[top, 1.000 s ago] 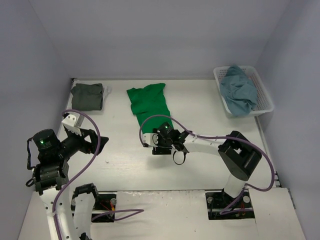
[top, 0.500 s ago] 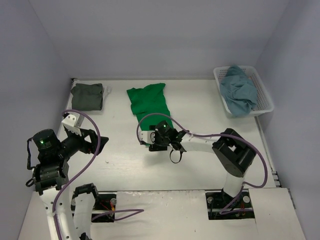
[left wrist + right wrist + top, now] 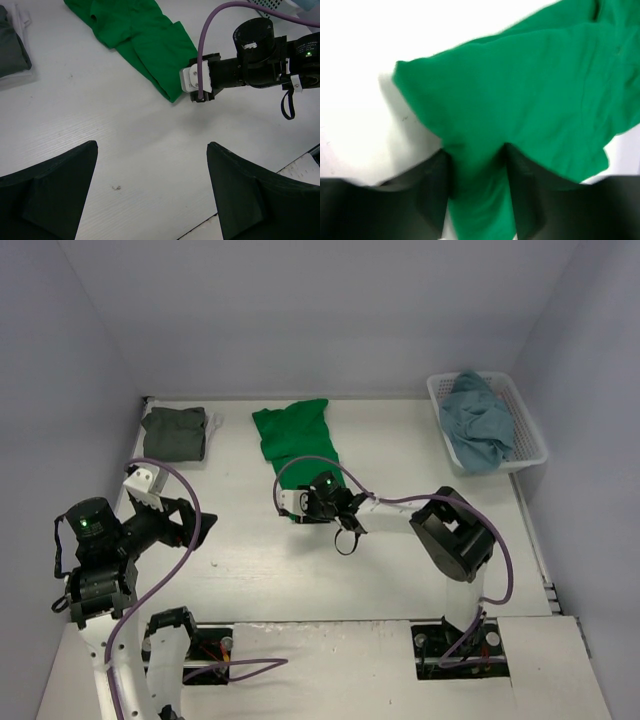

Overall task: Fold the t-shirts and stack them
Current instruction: Grab one side of the 2/3 rectangular tshirt with right arm, then fold the long partially folded tshirt into a neat square

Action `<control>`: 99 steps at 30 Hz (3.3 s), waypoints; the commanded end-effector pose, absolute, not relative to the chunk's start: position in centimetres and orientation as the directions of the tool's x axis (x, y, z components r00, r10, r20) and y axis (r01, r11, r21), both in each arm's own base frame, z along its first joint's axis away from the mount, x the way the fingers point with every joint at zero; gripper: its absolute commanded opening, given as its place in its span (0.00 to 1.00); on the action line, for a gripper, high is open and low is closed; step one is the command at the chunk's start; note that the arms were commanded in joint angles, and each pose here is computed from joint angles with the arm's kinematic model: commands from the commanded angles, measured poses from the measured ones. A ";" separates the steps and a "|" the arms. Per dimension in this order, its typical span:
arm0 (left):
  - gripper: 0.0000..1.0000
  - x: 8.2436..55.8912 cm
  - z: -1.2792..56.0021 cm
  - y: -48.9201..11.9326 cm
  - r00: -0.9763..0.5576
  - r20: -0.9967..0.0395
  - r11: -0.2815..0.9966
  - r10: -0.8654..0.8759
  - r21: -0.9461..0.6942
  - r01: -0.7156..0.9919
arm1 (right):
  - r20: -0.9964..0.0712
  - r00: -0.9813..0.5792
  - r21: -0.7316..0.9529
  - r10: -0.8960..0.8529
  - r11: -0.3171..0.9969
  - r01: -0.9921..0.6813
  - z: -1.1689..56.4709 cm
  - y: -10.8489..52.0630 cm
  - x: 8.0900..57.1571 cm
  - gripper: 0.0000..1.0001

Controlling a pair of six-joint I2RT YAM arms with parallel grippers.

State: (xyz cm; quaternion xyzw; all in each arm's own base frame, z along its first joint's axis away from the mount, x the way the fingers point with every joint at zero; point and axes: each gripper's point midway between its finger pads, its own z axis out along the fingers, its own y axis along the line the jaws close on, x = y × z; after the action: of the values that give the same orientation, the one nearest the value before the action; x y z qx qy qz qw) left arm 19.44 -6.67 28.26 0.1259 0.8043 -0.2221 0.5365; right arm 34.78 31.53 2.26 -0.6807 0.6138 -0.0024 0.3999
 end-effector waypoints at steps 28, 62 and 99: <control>0.84 20.1 29.9 -6.1 -0.330 -0.944 0.882 -0.016 -0.169 0.441 | -0.509 0.313 -0.255 -0.802 -0.206 -0.945 9.1 24.7 21.1 0.00; 0.82 31.2 26.8 -10.5 -0.453 -0.885 0.798 0.106 -0.196 0.570 | -0.581 0.483 -0.443 -0.656 -0.243 -0.863 18.8 29.1 22.0 0.00; 0.09 44.2 12.0 -21.5 -0.581 -0.748 0.756 0.322 -0.167 0.633 | -0.626 0.407 -0.332 -0.665 -0.245 -0.911 16.7 32.6 24.9 0.00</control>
State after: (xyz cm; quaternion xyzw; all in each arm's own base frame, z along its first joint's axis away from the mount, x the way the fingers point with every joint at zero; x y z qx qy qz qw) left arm 42.57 -20.56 7.17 0.2696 0.8912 -0.2082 0.2994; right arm 26.63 31.98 14.53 -0.7683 0.5317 0.1730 0.3116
